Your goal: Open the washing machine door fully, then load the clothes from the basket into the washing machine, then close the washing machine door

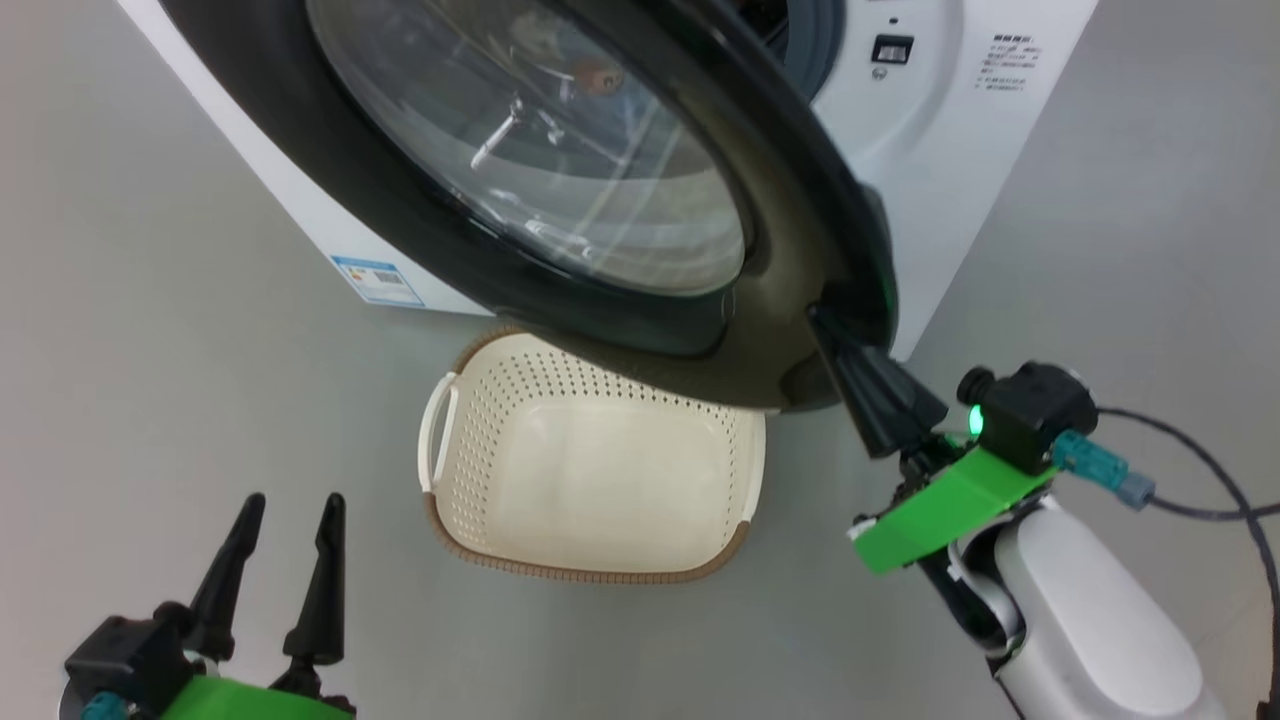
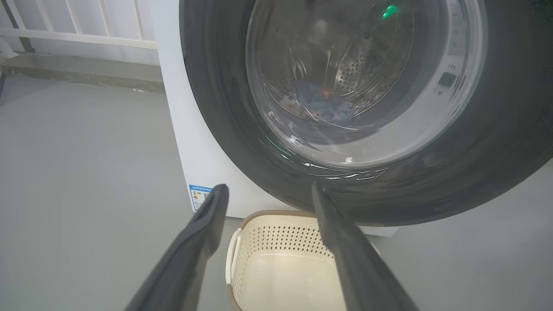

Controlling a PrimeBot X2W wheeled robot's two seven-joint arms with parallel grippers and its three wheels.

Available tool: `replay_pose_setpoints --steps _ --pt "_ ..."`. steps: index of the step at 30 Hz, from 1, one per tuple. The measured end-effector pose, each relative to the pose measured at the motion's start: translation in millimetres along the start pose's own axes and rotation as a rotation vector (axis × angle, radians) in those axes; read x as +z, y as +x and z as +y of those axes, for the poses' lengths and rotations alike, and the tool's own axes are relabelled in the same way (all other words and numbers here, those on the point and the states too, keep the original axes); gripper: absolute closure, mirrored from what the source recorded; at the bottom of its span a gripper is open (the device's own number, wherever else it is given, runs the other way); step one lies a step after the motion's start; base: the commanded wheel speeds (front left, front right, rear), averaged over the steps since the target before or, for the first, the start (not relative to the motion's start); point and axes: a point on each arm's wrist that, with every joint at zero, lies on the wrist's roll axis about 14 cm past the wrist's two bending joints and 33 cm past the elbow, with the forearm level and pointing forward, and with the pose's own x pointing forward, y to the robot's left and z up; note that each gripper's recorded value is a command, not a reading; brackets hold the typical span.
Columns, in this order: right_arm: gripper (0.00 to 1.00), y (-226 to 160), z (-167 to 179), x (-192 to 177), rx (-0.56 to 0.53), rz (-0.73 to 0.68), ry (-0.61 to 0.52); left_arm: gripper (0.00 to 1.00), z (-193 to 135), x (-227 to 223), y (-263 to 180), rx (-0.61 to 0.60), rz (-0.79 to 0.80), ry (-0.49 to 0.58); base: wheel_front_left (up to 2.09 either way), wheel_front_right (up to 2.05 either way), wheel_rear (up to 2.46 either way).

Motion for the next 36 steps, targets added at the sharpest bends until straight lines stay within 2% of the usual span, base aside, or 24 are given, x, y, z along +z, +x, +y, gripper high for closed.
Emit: replay_pose_setpoints --steps 20,36 --pt "1.0 48.1 -65.2 7.8 -0.091 -0.061 -0.025 0.0 -9.7 -9.6 33.9 -0.018 0.017 -0.004 0.0 0.0 0.0" --pt "1.0 78.6 -102.9 4.6 -0.144 -0.092 -0.033 0.0 -14.1 -19.5 55.8 -0.027 0.033 -0.01 0.0 0.0 0.0"
